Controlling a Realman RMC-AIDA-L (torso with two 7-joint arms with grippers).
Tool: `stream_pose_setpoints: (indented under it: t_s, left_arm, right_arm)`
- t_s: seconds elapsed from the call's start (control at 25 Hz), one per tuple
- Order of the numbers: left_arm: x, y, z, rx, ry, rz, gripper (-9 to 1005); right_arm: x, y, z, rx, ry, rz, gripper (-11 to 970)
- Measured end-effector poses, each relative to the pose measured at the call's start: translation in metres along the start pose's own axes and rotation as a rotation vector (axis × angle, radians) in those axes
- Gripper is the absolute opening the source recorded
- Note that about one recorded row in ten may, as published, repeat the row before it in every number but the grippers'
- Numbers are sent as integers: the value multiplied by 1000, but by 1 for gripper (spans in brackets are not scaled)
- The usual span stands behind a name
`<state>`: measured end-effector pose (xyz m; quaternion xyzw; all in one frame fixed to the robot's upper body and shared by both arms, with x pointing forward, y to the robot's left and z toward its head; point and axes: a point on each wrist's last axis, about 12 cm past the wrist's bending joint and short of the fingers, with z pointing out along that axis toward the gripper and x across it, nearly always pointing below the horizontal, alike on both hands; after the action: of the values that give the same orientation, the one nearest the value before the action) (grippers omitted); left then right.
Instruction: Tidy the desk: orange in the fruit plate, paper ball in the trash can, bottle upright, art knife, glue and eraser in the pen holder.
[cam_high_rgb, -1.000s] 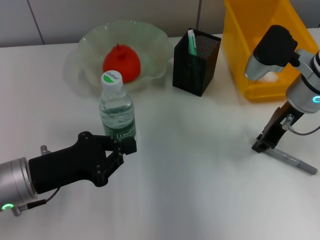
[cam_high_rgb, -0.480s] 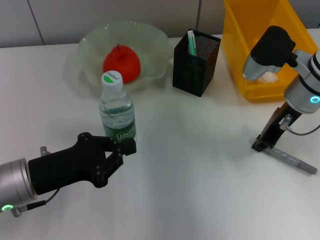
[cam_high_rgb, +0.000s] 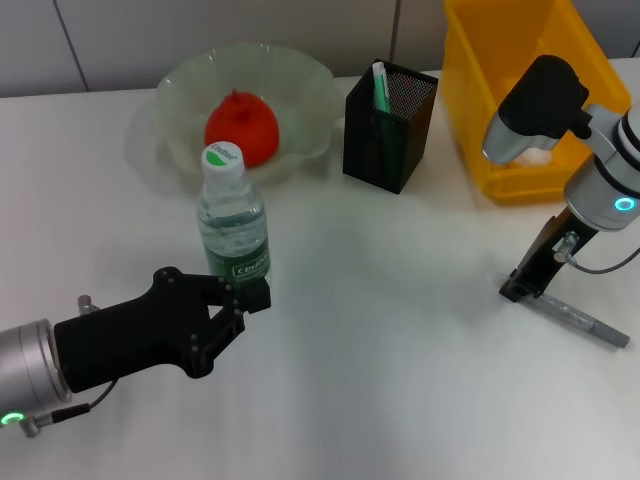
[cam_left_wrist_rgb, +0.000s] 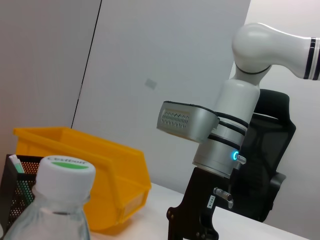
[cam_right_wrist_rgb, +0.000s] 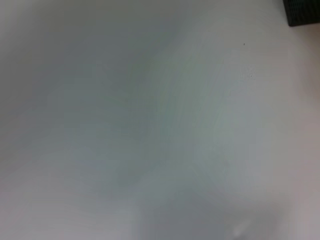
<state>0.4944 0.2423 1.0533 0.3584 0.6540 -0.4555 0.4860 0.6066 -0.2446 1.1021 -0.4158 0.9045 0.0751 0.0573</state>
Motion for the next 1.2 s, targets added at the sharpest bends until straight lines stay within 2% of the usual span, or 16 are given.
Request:
stream_pose_setpoints:
  t_s: [0.2,0.32,0.36,0.4,0.44,0.84,1.2]
  left_arm:
    - [1,-1,-2,-3,0,-3,15]
    - [2,-2,-4,-7,-2,-2,15]
    - [2,-2,-4,-8,-3,-2,15]
    - [2,-2,-4,-8,-3,-2,15]
    - [2,-2,-4,-8,-4,-2,15]
    - [-1,-1,-3,-1,-6,6,15]
    - [-6,1,-2,11,-13,19,14]
  right_arm:
    - [-1,3,-9,23,-37,4,85]
    - [-7,2,-22,43,-95,11,79]
    - [-9,1,-33,55,-149,18,79]
    - [-9,1,-33,55,-149,18,79]
    - [-11,-1,-44,76,-202,20,79]
    - [-22,2,-84,128,-339,-9,79]
    - [-29,8,-100,128,-390,-43,79]
